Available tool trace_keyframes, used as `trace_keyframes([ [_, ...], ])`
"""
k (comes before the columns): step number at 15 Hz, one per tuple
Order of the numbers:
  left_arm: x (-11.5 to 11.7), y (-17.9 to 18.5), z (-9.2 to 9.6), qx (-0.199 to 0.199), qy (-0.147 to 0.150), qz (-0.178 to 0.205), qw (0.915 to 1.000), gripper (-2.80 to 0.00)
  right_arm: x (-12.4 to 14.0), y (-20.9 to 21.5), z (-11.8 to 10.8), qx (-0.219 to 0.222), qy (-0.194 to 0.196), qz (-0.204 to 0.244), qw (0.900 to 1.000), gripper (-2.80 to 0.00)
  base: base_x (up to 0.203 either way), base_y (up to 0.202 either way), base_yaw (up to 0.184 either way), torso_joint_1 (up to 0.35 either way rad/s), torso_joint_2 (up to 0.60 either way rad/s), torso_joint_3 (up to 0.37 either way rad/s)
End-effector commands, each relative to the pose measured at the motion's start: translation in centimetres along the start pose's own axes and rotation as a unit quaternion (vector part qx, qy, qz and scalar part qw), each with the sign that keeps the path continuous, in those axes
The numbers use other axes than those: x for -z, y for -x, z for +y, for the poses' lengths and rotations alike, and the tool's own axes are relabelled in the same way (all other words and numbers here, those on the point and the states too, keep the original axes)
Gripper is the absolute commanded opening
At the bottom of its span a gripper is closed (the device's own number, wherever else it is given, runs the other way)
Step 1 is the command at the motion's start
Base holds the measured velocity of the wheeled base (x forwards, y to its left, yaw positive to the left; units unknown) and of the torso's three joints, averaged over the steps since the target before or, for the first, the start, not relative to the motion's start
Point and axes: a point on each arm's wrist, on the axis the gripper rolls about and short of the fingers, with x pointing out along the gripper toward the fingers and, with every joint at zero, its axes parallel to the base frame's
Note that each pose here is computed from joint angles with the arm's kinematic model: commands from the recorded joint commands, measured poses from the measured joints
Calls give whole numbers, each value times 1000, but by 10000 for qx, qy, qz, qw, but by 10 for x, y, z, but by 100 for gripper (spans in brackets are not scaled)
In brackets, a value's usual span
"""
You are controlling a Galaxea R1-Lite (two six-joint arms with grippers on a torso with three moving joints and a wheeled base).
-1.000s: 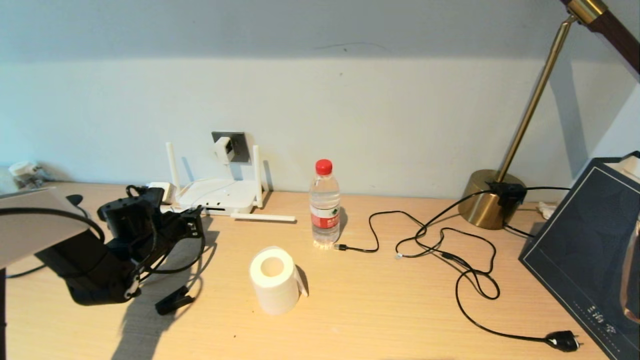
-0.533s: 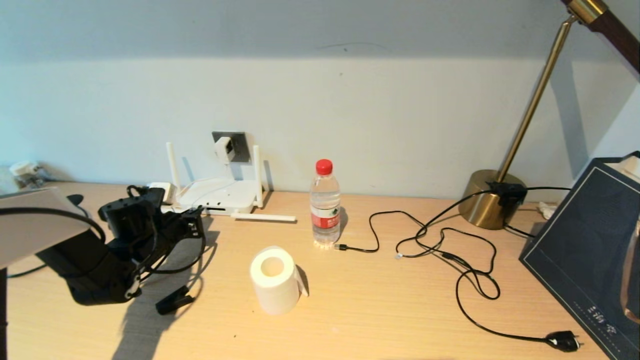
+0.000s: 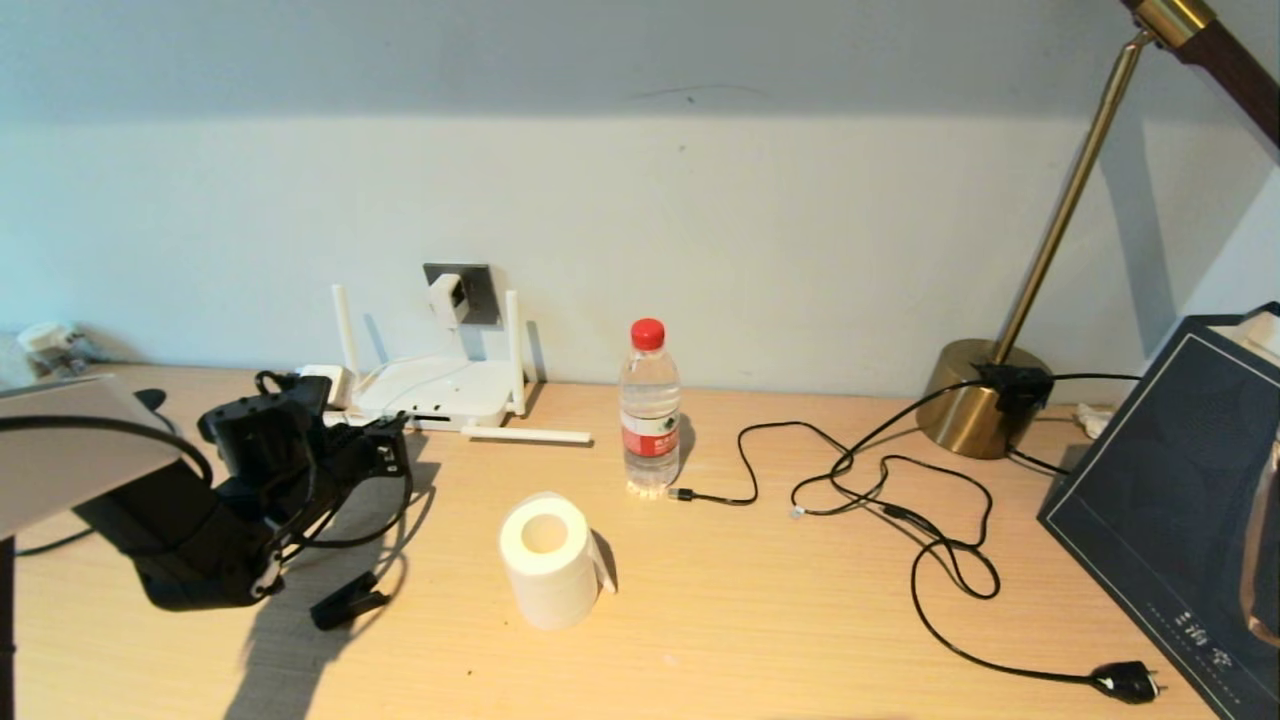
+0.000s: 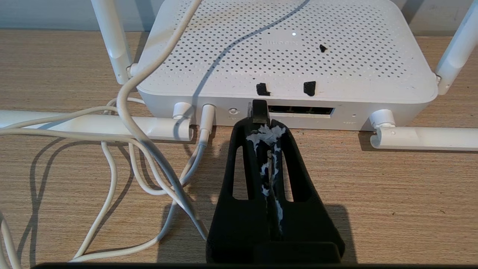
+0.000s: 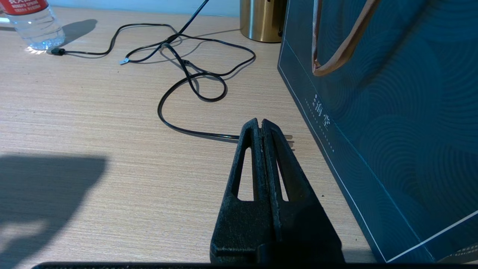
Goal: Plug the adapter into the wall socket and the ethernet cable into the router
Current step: Align cable and router interface
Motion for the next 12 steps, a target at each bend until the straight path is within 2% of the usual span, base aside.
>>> trace_keyframes([
  [1,-1,0,-1,17,-10,-34,10000,-280,0,0,0,0,4,-3,10000,-280,0,0,0,0,0,0],
  [12,0,-1,-1,18,-9,-27,10000,-280,0,0,0,0,4,-3,10000,-280,0,0,0,0,0,0],
])
